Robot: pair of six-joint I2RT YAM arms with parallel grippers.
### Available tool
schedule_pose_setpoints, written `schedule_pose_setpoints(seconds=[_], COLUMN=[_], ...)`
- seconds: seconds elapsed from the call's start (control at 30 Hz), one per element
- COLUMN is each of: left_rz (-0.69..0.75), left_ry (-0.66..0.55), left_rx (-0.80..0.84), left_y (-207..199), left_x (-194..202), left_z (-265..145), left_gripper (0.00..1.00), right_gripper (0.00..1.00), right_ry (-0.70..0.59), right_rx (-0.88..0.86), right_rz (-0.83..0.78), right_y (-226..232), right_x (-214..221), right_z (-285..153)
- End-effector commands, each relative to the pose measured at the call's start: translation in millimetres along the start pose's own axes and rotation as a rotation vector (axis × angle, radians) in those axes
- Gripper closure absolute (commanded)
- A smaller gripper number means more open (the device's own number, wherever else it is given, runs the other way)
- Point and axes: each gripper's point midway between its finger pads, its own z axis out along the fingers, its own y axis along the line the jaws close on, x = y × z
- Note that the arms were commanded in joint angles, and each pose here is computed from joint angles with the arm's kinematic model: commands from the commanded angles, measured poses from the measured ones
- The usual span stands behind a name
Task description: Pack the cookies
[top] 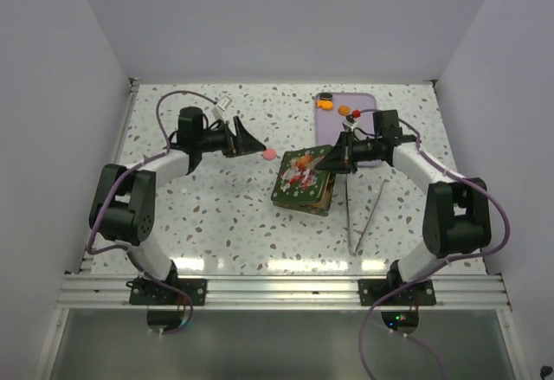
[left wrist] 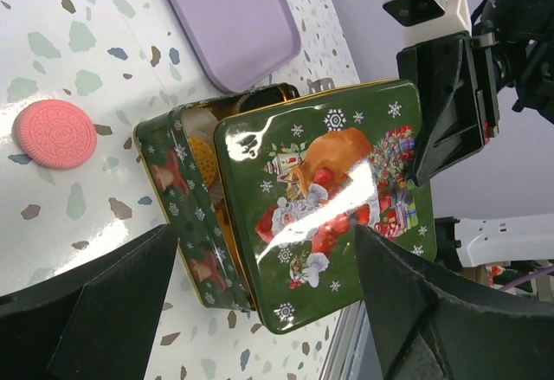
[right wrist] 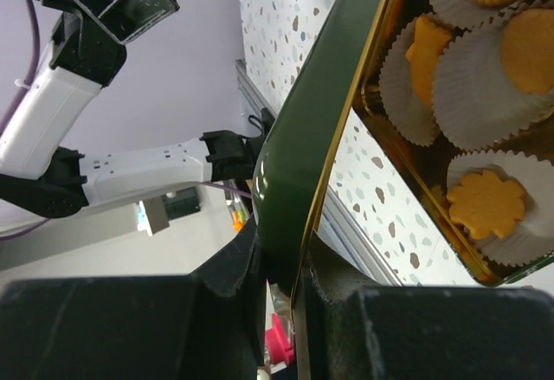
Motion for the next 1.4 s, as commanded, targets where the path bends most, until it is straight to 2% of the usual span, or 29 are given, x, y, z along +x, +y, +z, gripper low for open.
schedule_pose_setpoints(seconds=[0.0,0.43,0.53,0.57,0.7,0.83,1.37], left_rz=[0.057,0.014,0.003,0.007,0.008,0.000,-0.011], left_ry=[0.001,0.111,0.147,0.161,0.198,0.209,0.215], left_rx=[0.060,0.119,0.117,0.114,0.103,0.097,0.093], left_y=[-9,4,6,7,11,12,13], left_x=[-10,19,29,33,44,50,50], left_z=[6,25,32,33,43,46,54], left_gripper=[0.12,0.12,0.12,0.12,0.12,0.12,0.14], right_gripper=[1.00,1.00,0.95,0.93,0.60,0.47,0.44], right_ry=[-0.044,-0.008,0.007,0.007,0.023,0.025,0.038], right_rx=[0.011,0.091,0.123,0.140,0.184,0.213,0.407], right_rz=[-0.032,0.075,0.087,0.092,0.113,0.112,0.125], right_y=[-22,-87,-96,-99,-110,-113,-113], right_x=[-18,-21,-21,-23,-22,-21,-19], right_z=[1,-5,-3,-4,-3,-4,-29])
